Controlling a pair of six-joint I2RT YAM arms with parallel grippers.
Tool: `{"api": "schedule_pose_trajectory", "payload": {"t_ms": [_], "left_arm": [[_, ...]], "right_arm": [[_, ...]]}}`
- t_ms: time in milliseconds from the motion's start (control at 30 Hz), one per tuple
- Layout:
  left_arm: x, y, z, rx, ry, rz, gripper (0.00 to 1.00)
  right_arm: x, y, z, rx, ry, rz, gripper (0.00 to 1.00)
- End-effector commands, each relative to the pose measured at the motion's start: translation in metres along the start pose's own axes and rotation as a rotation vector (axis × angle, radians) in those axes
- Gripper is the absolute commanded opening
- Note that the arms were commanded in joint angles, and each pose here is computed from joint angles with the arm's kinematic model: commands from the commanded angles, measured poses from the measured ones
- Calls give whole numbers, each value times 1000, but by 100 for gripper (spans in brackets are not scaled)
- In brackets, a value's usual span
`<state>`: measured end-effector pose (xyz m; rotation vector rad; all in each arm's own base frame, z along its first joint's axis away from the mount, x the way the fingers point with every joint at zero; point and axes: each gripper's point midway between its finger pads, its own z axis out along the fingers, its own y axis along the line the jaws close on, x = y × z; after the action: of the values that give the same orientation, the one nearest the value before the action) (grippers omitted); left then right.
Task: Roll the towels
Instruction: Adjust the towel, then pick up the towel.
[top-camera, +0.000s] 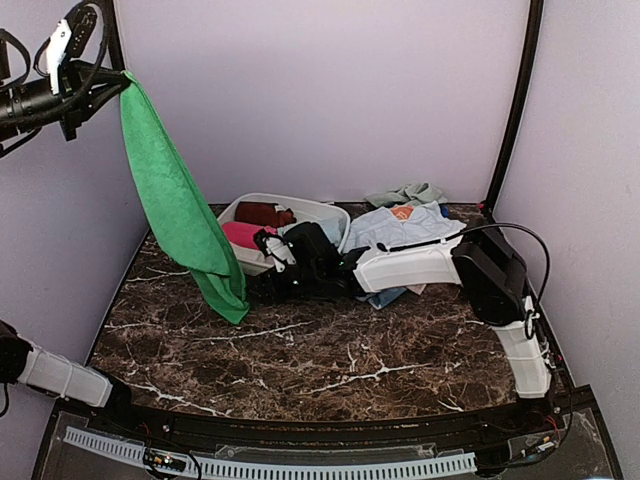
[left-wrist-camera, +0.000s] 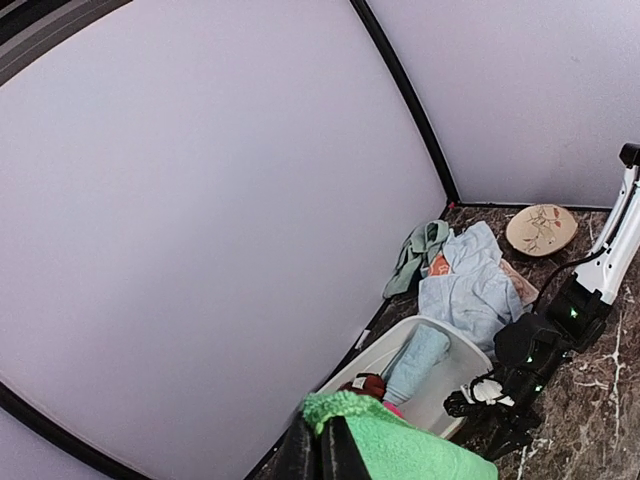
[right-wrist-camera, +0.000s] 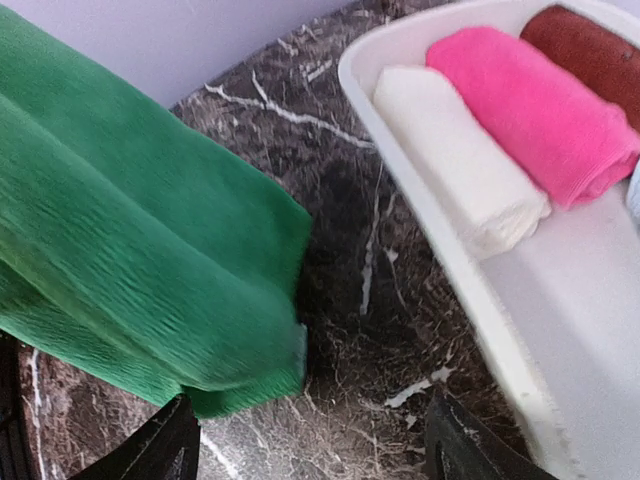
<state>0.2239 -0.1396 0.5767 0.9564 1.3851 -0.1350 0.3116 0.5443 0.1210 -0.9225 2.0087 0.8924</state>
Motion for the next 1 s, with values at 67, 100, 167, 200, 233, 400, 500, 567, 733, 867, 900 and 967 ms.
{"api": "schedule_pose_trajectory", "payload": {"t_ms": [67, 100, 167, 200, 233, 400, 500, 567, 733, 867, 900, 967], "left_arm": [[20, 1, 0, -27, 75, 41, 0], [22, 1, 0, -27, 80, 42, 0], [25, 0, 1, -28, 87, 47, 0], [26, 0, 0, -29, 88, 49, 0], [26, 0, 1, -28, 89, 50, 0], [31, -4, 1, -14, 105, 44, 0], [33, -4, 0, -15, 113, 45, 0], [33, -5, -1, -15, 113, 50, 0], [29, -3, -4, -25, 101, 50, 0], [26, -5, -8, -19, 98, 46, 0], [26, -5, -9, -19, 97, 46, 0], [24, -5, -12, -22, 94, 52, 0]], "right_arm": [[21, 20, 33, -29, 58, 10, 68], [21, 22, 34, -30, 50, 13, 66], [16, 28, 34, -42, 19, 19, 65], [14, 32, 33, -55, 9, 17, 67], [11, 37, 32, -68, -4, 9, 69], [9, 64, 38, -152, -32, -46, 75], [7, 85, 38, -232, -66, -67, 76], [3, 95, 39, -248, -100, -86, 77], [4, 82, 75, -164, -86, -84, 75], [9, 74, 97, -142, -92, -77, 71], [13, 73, 100, -144, -88, -73, 69], [22, 73, 103, -168, -75, -62, 64]]}}
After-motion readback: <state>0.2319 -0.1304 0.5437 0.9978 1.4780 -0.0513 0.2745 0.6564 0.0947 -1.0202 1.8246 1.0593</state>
